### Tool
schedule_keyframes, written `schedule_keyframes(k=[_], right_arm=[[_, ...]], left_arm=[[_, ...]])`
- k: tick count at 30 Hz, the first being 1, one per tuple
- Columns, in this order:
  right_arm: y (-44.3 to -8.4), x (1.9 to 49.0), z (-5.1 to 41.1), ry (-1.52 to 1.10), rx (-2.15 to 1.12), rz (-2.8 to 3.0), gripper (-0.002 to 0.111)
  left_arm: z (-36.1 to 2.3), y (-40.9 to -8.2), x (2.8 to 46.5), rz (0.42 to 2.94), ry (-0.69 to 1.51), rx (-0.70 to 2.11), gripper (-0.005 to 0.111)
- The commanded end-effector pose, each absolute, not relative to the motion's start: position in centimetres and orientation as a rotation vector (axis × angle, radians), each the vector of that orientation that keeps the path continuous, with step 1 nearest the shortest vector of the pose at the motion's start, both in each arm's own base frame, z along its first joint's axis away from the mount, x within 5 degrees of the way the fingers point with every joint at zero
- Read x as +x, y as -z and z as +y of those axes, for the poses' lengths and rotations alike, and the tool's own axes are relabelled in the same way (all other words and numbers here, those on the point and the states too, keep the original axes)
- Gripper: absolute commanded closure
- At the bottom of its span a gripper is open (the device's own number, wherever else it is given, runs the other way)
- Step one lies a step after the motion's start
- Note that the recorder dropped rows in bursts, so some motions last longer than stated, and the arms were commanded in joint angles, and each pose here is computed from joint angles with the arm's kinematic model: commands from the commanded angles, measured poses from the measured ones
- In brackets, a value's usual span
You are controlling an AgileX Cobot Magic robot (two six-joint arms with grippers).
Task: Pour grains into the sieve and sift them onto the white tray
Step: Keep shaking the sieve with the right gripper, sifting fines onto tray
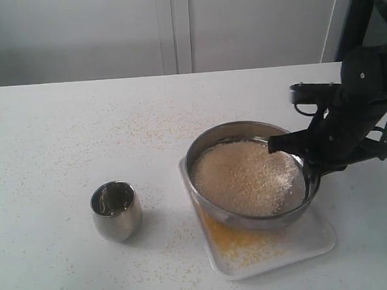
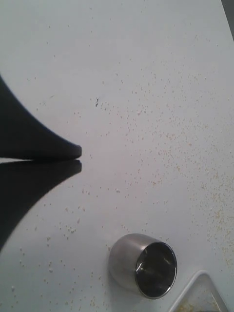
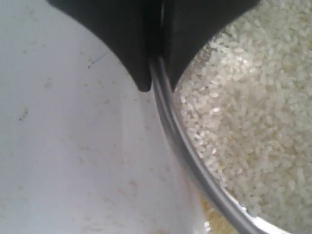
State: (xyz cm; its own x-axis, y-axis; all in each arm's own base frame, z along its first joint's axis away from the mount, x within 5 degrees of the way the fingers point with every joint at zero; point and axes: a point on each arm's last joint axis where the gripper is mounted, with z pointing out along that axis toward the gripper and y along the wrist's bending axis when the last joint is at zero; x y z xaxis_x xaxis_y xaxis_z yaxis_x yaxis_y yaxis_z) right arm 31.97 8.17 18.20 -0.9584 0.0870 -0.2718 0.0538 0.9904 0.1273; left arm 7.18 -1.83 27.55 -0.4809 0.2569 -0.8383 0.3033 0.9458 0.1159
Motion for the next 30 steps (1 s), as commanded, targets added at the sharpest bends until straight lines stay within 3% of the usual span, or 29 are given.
schedule_keyframes(k=[1, 3, 6, 10, 14, 18, 20, 22, 23, 26, 27, 30], right_arm=[[-18.7, 31.7, 8.7, -0.185, -0.142, 2.853, 0.108], [-18.8, 31.9, 8.3, -0.139, -0.141, 2.837, 0.108], [-18.7, 32.7, 7.2, -0.212, 0.298, 2.798, 0.108], [-18.8, 31.7, 8.8, -0.169, -0.276, 2.86, 0.108], [-18.9, 32.7, 7.1, -0.188, 0.347, 2.8, 0.108], [-18.9, 31.7, 9.0, -0.168, -0.245, 2.858, 0.108], [-19.0, 32.1, 8.3, -0.131, -0.091, 2.835, 0.108], [-19.1, 32.6, 7.6, -0.18, 0.277, 2.799, 0.108], [-19.1, 32.5, 7.9, -0.193, 0.277, 2.803, 0.108], [-19.0, 31.4, 9.5, -0.153, -0.225, 2.866, 0.108], [-19.0, 31.5, 9.3, -0.117, -0.261, 2.852, 0.108], [-19.1, 32.6, 7.7, -0.153, 0.258, 2.792, 0.108]], left_arm=[[-2.0, -27.4, 7.0, 2.1, 0.073, 0.404, 0.107], [-2.0, -27.4, 7.0, 2.1, 0.073, 0.404, 0.107], [-2.0, -27.4, 7.0, 2.1, 0.073, 0.404, 0.107], [-2.0, -27.4, 7.0, 2.1, 0.073, 0.404, 0.107], [-2.0, -27.4, 7.0, 2.1, 0.073, 0.404, 0.107], [-2.0, -27.4, 7.0, 2.1, 0.073, 0.404, 0.107], [-2.0, -27.4, 7.0, 2.1, 0.073, 0.404, 0.107], [-2.0, -27.4, 7.0, 2.1, 0.073, 0.404, 0.107], [-2.0, -27.4, 7.0, 2.1, 0.073, 0.404, 0.107], [-2.0, -27.4, 7.0, 2.1, 0.073, 0.404, 0.107], [-2.0, -27.4, 7.0, 2.1, 0.073, 0.404, 0.107], [-2.0, -27.4, 7.0, 2.1, 0.073, 0.404, 0.107]])
